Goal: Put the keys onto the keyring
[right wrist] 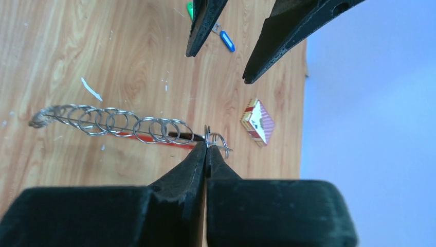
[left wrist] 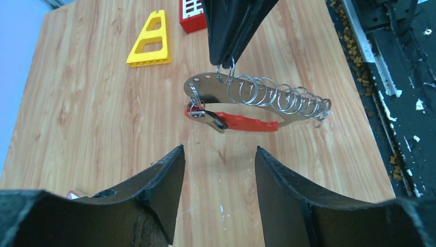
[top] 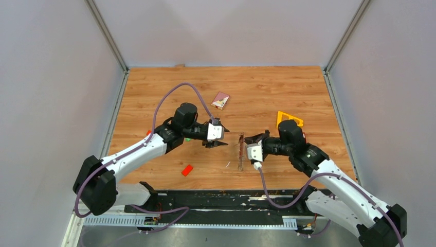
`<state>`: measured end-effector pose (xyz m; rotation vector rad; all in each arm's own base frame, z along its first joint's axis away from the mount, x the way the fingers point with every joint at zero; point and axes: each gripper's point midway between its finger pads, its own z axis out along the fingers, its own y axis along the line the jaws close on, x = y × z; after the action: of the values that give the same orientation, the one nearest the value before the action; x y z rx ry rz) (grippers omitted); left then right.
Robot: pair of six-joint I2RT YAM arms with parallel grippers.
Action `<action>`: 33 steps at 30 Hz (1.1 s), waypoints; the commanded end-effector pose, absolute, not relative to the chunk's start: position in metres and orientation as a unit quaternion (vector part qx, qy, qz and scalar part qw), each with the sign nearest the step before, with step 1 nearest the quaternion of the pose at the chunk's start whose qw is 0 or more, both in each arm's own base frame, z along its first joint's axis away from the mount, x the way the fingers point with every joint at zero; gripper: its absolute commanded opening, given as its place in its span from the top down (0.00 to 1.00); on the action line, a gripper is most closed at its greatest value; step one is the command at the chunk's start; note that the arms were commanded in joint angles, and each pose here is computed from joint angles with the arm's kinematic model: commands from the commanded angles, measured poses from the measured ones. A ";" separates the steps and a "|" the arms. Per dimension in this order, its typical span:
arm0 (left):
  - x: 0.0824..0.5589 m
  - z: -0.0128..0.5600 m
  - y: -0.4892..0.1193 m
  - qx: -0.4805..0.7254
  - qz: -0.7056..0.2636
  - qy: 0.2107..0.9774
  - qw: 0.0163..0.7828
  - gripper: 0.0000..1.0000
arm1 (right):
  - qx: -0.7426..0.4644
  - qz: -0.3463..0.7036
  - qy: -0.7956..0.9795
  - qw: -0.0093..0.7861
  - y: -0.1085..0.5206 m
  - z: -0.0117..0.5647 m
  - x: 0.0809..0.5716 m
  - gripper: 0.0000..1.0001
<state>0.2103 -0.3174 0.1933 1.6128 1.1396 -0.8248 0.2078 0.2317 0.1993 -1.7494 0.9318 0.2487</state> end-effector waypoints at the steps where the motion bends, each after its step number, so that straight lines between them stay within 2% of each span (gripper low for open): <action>1: 0.224 0.204 -0.318 0.662 -0.307 0.469 0.498 0.40 | -0.746 0.020 0.334 0.576 0.229 0.219 0.219 1.00; 13: 0.240 0.201 -0.313 0.640 -0.277 0.508 0.506 0.36 | -0.747 -0.042 0.302 0.591 0.226 0.223 0.221 1.00; 17: 0.254 0.198 -0.302 0.629 -0.238 0.538 0.508 0.31 | -0.723 0.011 0.350 0.596 0.231 0.238 0.218 1.00; 20: 0.277 0.191 -0.281 0.595 -0.181 0.602 0.501 0.22 | -0.720 0.086 0.393 0.566 0.237 0.241 0.205 1.00; 24: 0.296 0.177 -0.246 0.572 -0.127 0.670 0.456 0.20 | -0.723 0.154 0.415 0.531 0.240 0.243 0.186 1.00; 28: 0.302 0.154 -0.209 0.558 -0.111 0.722 0.393 0.19 | -0.716 0.178 0.435 0.516 0.238 0.242 0.180 1.00; 33: 0.303 0.118 -0.175 0.559 -0.101 0.765 0.303 0.24 | -0.707 0.186 0.452 0.512 0.236 0.231 0.181 1.00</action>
<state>0.3143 -0.2030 0.1487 1.3960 1.8502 -0.2819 0.1891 0.2335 0.2320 -1.7277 1.0537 0.3607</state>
